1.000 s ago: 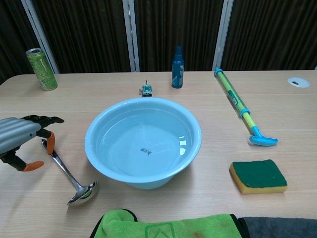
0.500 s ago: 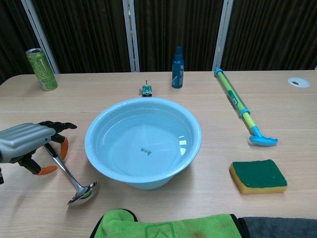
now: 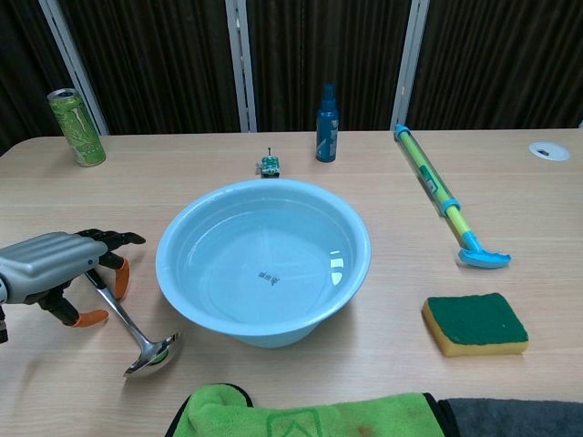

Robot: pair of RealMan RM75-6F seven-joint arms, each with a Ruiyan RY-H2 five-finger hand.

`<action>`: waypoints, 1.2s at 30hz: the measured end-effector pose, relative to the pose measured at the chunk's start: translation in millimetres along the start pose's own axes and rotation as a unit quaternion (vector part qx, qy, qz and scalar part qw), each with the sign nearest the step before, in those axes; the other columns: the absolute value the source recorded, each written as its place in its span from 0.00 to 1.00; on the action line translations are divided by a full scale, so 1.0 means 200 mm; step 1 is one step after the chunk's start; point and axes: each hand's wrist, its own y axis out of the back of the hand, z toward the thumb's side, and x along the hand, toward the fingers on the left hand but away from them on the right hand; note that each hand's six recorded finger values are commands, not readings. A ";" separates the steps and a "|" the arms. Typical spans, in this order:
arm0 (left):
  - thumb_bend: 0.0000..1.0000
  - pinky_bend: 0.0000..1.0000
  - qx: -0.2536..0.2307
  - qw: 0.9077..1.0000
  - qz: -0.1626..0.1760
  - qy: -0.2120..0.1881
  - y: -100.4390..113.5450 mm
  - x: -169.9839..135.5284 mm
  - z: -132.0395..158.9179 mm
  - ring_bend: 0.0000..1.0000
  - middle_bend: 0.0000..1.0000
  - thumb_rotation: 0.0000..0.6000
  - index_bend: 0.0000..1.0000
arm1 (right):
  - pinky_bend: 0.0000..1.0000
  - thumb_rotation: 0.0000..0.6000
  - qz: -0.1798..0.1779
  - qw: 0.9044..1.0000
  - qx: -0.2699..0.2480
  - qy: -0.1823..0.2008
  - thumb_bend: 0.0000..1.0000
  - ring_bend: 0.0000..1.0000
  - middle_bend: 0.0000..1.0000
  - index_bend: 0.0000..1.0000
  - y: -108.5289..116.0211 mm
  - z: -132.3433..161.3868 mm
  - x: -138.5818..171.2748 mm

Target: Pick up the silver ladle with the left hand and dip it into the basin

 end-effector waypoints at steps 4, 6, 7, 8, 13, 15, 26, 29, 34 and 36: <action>0.35 0.00 0.006 1.000 0.006 0.004 0.00 0.01 -0.01 0.00 0.00 1.00 0.47 | 0.00 1.00 -0.001 1.000 0.001 -0.003 0.00 0.00 0.00 0.01 0.00 -0.01 0.00; 0.35 0.00 0.007 1.000 0.009 0.007 0.01 0.01 -0.02 0.00 0.00 1.00 0.47 | 0.00 1.00 -0.002 1.000 0.002 -0.006 0.00 0.00 0.00 0.01 0.00 -0.01 0.00; 0.35 0.00 0.008 1.000 0.009 0.008 0.01 0.01 -0.02 0.00 0.00 1.00 0.47 | 0.00 1.00 -0.003 1.000 0.002 -0.007 0.00 0.00 0.00 0.01 0.01 -0.01 0.00; 0.35 0.00 0.009 1.000 0.008 0.009 0.00 0.01 -0.03 0.00 0.00 1.00 0.47 | 0.00 1.00 -0.003 1.000 0.002 -0.008 0.00 0.00 0.00 0.01 0.01 -0.02 0.00; 0.35 0.00 0.015 1.000 0.006 0.011 0.00 0.04 -0.03 0.00 0.00 1.00 0.47 | 0.00 1.00 -0.002 1.000 0.003 -0.012 0.00 0.00 0.00 0.01 0.00 -0.02 -0.01; 0.35 0.00 0.018 1.000 0.003 0.009 -0.01 0.05 -0.03 0.00 0.00 1.00 0.47 | 0.00 1.00 -0.003 1.000 0.003 -0.013 0.00 0.00 0.00 0.01 0.00 -0.02 -0.01; 0.65 0.00 0.027 1.000 0.003 0.005 -0.01 0.06 -0.02 0.00 0.00 1.00 0.55 | 0.00 1.00 -0.002 1.000 0.003 -0.012 0.00 0.00 0.00 0.01 0.00 -0.02 -0.01; 0.70 0.00 0.027 1.000 0.005 0.004 -0.01 0.05 -0.02 0.00 0.00 1.00 0.55 | 0.00 1.00 -0.003 1.000 0.003 -0.011 0.00 0.00 0.00 0.01 0.01 -0.02 -0.01; 0.70 0.00 0.018 1.000 0.021 -0.004 0.03 0.01 0.00 0.00 0.00 1.00 0.55 | 0.00 1.00 -0.004 1.000 0.003 -0.009 0.00 0.00 0.00 0.01 0.01 -0.01 0.00; 0.70 0.00 0.008 0.999 0.037 -0.014 0.06 -0.03 0.03 0.00 0.00 1.00 0.56 | 0.00 1.00 -0.004 1.000 0.003 -0.008 0.00 0.00 0.00 0.01 0.01 -0.01 0.00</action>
